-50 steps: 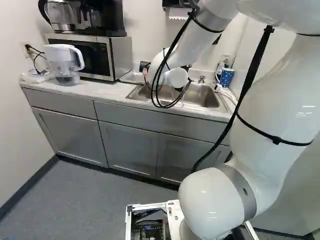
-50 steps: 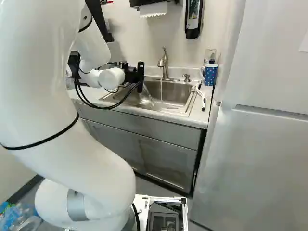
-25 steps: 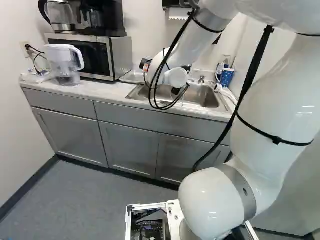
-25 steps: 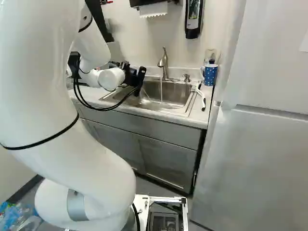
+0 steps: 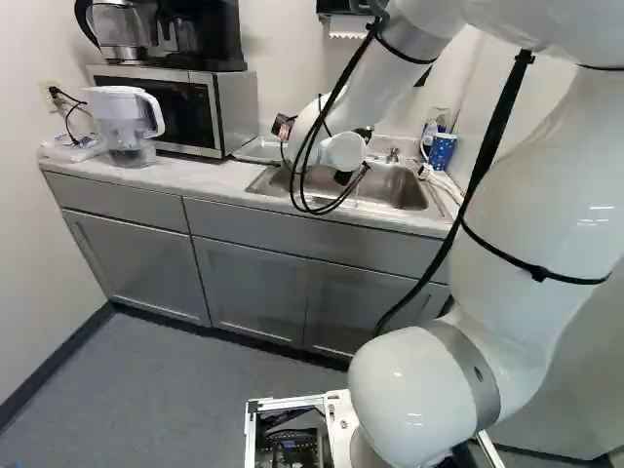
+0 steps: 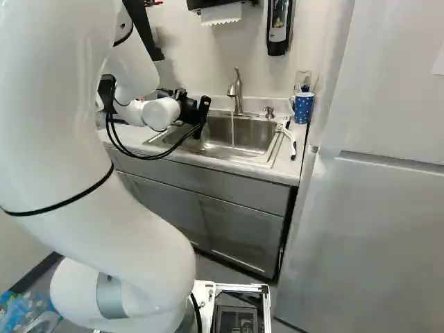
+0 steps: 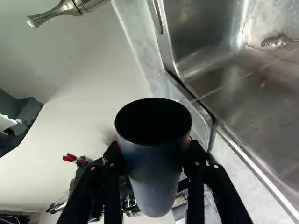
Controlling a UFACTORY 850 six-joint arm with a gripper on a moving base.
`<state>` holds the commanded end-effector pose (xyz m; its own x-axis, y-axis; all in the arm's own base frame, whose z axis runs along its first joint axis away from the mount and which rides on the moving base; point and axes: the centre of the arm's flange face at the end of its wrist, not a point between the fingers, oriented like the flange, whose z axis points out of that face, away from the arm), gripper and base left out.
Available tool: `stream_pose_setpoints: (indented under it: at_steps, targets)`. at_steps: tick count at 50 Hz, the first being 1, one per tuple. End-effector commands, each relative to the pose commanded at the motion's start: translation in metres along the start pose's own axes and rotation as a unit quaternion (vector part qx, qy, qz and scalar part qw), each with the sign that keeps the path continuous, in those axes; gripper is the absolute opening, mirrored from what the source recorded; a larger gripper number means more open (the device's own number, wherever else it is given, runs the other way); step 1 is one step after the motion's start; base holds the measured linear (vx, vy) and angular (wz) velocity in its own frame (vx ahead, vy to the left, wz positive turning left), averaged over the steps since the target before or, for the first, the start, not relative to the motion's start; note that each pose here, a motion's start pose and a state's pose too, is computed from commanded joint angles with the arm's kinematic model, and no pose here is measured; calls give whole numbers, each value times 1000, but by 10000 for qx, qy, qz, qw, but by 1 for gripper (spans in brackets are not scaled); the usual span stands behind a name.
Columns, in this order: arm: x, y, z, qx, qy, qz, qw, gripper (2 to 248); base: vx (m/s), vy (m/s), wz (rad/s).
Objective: Rinse the cup and place it in the tray
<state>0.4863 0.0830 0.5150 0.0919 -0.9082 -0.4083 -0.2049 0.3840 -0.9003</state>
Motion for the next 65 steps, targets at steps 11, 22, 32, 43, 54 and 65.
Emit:
stream_pose_setpoints:
  at_steps: [11,22,32,43,54,65]
  targets:
    - [0,0,0,0,0,0,10000,126,0,0,0]
    - [0,0,0,0,0,0,10000,126,0,0,0]
    - [0,0,0,0,0,-7,10000,126,0,0,0]
    - [0,0,0,0,0,-425,9991,126,0,0,0]
    - [0,0,0,0,0,-990,9951,126,0,0,0]
    - [0,0,0,0,0,-1562,9877,126,0,0,0]
